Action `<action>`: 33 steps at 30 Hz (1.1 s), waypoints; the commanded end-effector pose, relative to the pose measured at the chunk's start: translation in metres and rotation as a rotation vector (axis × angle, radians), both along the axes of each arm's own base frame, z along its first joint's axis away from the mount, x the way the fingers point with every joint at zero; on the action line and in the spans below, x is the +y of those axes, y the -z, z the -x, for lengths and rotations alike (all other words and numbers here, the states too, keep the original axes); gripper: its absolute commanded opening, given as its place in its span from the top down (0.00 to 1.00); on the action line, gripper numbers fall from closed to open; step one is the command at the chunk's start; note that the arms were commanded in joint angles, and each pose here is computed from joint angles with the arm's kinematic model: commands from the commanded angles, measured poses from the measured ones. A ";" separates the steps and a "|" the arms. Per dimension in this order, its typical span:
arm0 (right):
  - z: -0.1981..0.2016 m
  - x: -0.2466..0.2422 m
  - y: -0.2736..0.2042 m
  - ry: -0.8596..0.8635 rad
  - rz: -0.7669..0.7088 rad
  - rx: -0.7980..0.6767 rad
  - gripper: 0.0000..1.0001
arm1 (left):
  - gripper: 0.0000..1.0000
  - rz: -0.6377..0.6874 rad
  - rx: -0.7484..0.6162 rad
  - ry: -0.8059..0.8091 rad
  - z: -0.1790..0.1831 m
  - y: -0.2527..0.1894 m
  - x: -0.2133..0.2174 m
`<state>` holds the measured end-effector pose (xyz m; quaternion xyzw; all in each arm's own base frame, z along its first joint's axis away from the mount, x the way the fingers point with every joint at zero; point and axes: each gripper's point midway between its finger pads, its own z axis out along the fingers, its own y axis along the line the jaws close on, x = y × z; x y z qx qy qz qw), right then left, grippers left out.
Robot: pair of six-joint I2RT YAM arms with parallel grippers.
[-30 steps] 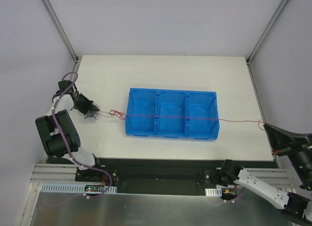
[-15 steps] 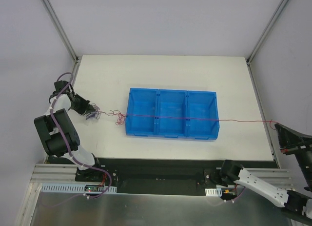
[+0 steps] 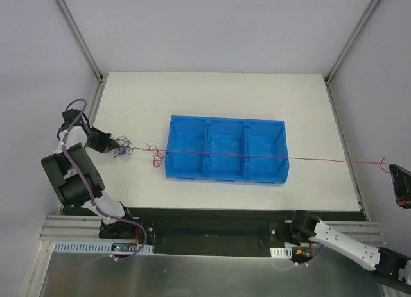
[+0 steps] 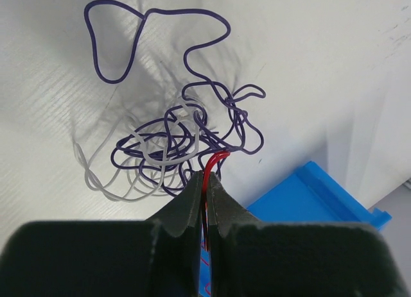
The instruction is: Untangle the cables
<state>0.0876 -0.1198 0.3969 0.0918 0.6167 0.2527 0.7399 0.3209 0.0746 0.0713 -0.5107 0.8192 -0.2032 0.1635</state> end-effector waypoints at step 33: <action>0.000 0.379 0.045 -1.010 0.402 0.144 0.99 | 0.41 -0.034 -0.238 0.580 0.064 -0.034 -0.144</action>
